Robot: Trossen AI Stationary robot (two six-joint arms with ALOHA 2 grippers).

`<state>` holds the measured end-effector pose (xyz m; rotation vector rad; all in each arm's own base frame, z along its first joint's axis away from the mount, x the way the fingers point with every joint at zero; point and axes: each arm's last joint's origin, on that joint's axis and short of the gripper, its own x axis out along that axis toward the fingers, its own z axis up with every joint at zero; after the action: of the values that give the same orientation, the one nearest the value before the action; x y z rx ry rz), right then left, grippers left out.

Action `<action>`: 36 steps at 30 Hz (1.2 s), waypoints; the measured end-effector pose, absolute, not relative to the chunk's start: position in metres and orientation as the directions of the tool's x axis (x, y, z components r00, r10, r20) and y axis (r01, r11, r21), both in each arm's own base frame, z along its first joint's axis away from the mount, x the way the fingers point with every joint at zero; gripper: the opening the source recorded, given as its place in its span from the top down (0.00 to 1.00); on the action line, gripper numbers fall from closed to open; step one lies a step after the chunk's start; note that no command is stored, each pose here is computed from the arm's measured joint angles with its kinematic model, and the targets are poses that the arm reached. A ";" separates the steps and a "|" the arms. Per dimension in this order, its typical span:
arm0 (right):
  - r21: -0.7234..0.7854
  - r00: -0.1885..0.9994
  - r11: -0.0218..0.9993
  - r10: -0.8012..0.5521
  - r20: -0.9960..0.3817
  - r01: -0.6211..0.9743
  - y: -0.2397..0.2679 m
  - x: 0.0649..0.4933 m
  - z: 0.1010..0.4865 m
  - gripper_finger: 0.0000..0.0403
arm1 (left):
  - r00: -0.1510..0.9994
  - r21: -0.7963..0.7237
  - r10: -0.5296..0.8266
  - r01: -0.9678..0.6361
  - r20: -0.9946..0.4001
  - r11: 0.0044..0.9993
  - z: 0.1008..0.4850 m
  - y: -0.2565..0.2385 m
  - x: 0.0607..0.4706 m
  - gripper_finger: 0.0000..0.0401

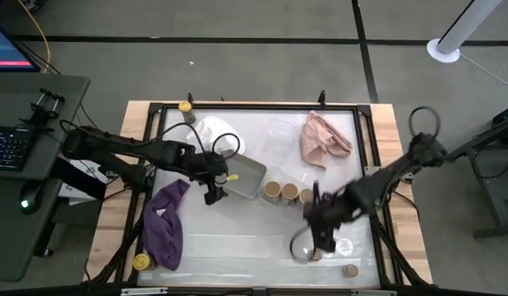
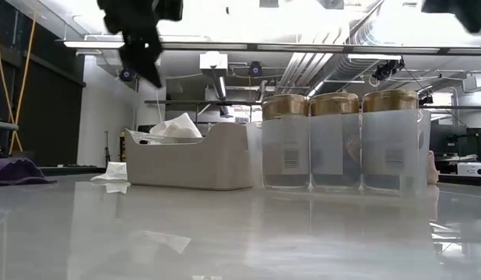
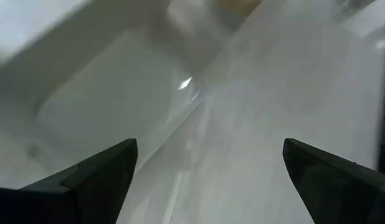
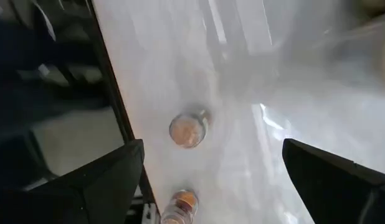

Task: Sort spices by type
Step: Put the left brown seasoning bottle into the top transparent bin

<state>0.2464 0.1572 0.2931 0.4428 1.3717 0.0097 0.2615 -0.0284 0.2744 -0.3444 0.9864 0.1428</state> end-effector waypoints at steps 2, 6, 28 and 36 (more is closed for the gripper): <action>0.285 0.157 0.933 0.255 -0.954 0.219 0.177 0.252 0.273 0.06 | 0.613 -0.237 -0.041 -0.242 -0.789 0.941 0.288 -0.030 0.262 0.03; 0.267 0.061 0.946 0.260 -0.964 0.183 0.207 0.261 0.236 0.06 | 0.782 -0.195 0.022 -0.182 -0.622 0.964 0.328 -0.027 0.254 0.03; 0.103 -0.073 0.975 0.119 -0.990 0.195 0.231 0.274 0.162 0.35 | 0.934 -0.208 0.217 -0.281 -0.284 0.937 0.399 -0.005 0.162 0.03; 0.137 -0.060 0.987 0.142 -0.988 0.090 0.208 0.253 0.220 0.55 | 0.949 -0.275 0.269 -0.307 -0.166 0.911 0.414 -0.001 0.129 0.03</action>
<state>0.2533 0.2079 0.2196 0.1792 1.6334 0.0430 0.1291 -0.0009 0.4141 -0.3033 0.1262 0.2976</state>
